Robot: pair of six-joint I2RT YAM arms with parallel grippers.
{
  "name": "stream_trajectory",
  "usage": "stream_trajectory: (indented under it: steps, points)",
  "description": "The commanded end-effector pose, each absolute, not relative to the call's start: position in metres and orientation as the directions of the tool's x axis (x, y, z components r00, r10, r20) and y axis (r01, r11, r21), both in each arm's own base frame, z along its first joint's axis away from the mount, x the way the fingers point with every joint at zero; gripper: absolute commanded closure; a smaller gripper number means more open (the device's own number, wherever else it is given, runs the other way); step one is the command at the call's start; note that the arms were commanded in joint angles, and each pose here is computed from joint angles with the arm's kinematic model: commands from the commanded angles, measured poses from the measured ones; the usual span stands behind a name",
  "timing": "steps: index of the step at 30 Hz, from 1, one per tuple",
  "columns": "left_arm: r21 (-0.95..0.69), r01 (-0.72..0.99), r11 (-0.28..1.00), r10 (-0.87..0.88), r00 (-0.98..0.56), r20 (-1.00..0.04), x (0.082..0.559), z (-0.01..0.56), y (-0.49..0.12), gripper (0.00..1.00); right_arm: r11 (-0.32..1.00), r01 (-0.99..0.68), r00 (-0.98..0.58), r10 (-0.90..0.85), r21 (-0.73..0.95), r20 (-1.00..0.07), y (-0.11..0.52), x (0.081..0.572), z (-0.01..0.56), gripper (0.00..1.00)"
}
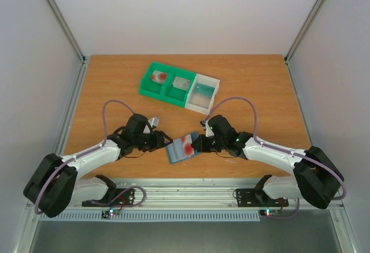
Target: Take the credit cards out of the card holder
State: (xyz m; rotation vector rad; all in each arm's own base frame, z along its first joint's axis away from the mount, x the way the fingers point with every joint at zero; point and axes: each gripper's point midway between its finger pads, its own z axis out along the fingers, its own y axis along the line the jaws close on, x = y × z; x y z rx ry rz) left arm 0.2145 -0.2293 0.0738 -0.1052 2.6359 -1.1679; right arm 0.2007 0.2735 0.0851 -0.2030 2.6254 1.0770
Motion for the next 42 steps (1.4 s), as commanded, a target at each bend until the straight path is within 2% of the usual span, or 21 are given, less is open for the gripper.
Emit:
stream_trajectory:
  steps: [1,7,15,20,26,31,33,37,40,42]
  points:
    - [-0.763,0.069,0.643,-0.160,-0.962,-0.222,0.215,0.092,-0.236,0.51,0.718,-0.275,-0.927,-0.022,0.639,-0.375,0.270,0.207,0.100,0.99]
    - [-0.809,0.113,0.577,-0.144,-0.961,-0.237,0.212,0.107,-0.244,0.50,0.656,-0.352,-0.908,-0.065,0.668,-0.414,0.277,0.200,0.120,0.99]
    - [-0.929,0.213,0.303,-0.159,-0.950,-0.270,0.197,0.169,-0.261,0.42,0.483,-0.454,-0.879,-0.103,0.749,-0.466,0.282,0.169,0.152,0.99]
    - [-0.920,0.288,0.267,-0.115,-0.938,-0.327,0.184,0.193,-0.259,0.40,0.320,-0.540,-0.838,-0.115,0.779,-0.534,0.285,0.148,0.184,0.99]
    - [-0.899,0.388,0.204,-0.074,-0.909,-0.410,0.168,0.218,-0.257,0.46,0.291,-0.543,-0.834,-0.079,0.788,-0.546,0.284,0.146,0.197,0.99]
    - [-0.901,0.397,0.177,-0.037,-0.912,-0.409,0.161,0.221,-0.259,0.47,0.255,-0.524,-0.849,-0.082,0.813,-0.522,0.288,0.144,0.197,0.99]
    - [-0.902,0.391,0.181,-0.033,-0.915,-0.403,0.161,0.218,-0.259,0.53,0.248,-0.521,-0.851,-0.080,0.817,-0.518,0.288,0.144,0.196,0.99]
    - [-0.904,0.381,0.194,-0.044,-0.917,-0.396,0.165,0.214,-0.260,0.83,0.232,-0.517,-0.855,-0.089,0.824,-0.512,0.289,0.141,0.197,0.99]
    - [-0.907,0.379,0.184,-0.046,-0.918,-0.393,0.165,0.216,-0.261,0.96,0.234,-0.514,-0.857,-0.104,0.825,-0.504,0.289,0.138,0.194,0.99]
    - [-0.906,0.387,0.173,-0.043,-0.916,-0.399,0.165,0.219,-0.261,1.00,0.251,-0.507,-0.861,-0.116,0.824,-0.495,0.288,0.138,0.191,0.99]
